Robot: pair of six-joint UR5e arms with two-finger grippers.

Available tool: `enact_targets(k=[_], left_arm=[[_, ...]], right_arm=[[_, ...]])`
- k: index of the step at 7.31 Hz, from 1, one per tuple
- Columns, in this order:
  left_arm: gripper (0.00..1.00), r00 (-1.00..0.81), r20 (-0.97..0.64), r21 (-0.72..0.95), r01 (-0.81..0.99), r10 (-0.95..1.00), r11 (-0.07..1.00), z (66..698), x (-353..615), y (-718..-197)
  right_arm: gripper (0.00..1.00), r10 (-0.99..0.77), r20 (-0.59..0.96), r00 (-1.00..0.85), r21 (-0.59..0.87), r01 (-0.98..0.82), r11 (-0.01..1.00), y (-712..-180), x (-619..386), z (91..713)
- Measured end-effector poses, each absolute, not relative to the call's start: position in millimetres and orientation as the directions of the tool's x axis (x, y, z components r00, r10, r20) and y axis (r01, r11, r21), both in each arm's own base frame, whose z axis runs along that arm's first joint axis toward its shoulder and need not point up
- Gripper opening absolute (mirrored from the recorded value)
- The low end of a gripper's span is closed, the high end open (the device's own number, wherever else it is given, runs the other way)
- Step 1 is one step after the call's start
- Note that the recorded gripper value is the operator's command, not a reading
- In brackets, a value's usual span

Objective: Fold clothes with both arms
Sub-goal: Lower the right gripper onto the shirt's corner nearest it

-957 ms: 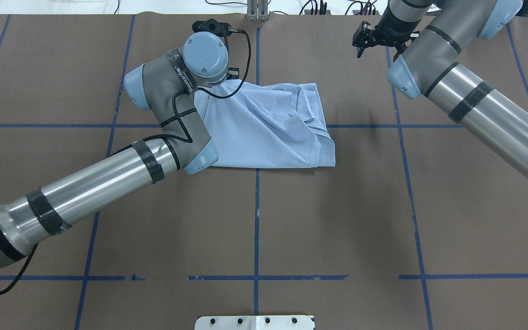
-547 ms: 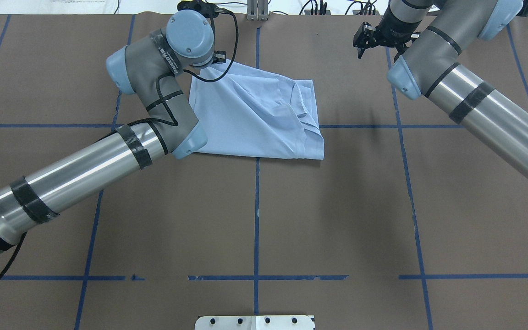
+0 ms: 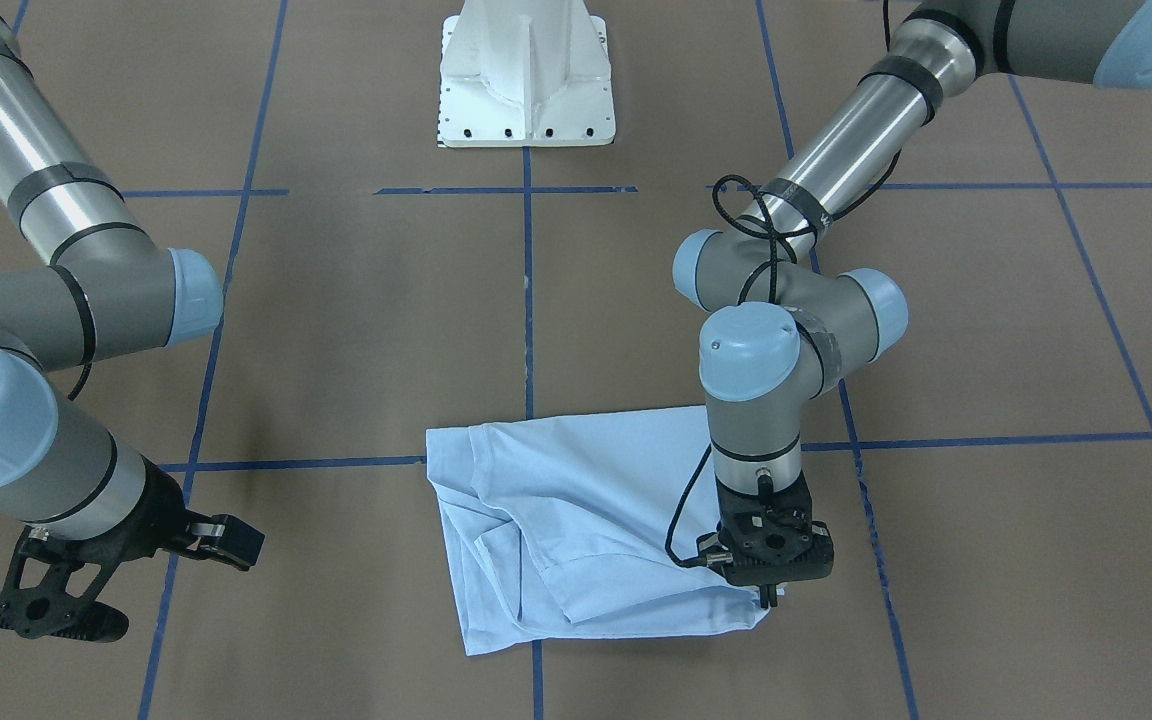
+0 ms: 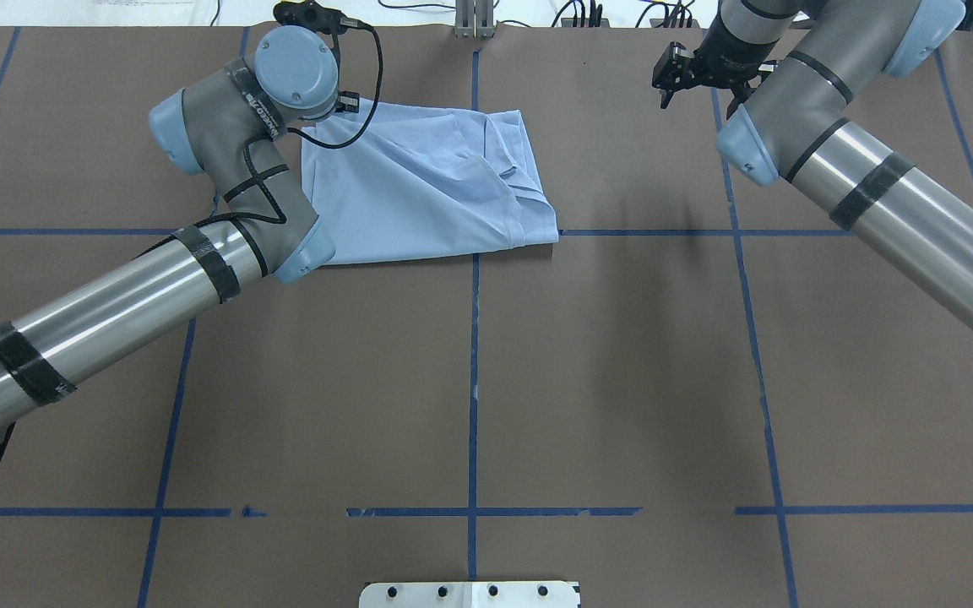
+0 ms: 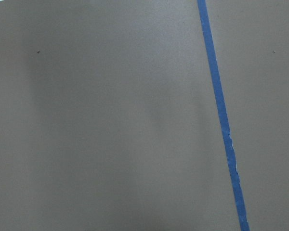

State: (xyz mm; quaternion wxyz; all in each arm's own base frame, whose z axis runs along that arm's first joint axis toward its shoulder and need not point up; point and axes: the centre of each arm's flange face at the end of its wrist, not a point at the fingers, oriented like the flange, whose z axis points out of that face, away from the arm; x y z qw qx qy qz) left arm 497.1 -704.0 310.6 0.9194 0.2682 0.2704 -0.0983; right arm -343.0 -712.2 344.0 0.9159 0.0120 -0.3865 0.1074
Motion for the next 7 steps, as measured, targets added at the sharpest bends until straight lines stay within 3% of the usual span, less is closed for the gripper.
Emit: enact_targets(k=[3,7], left_arm=[[1.00,0.818,-0.575,0.458,0.314,0.007,0.832,308.9,475.4,-720.7],[1.00,0.715,-0.695,0.373,0.278,0.068,0.885,305.8,417.7,-706.3]], right_arm=[[1.00,0.161,0.714,0.682,-0.044,-0.185,0.982,-705.9,-359.3,338.3],[1.00,0.011,0.664,0.747,0.135,-0.135,0.982,-676.3,-448.0,287.0]])
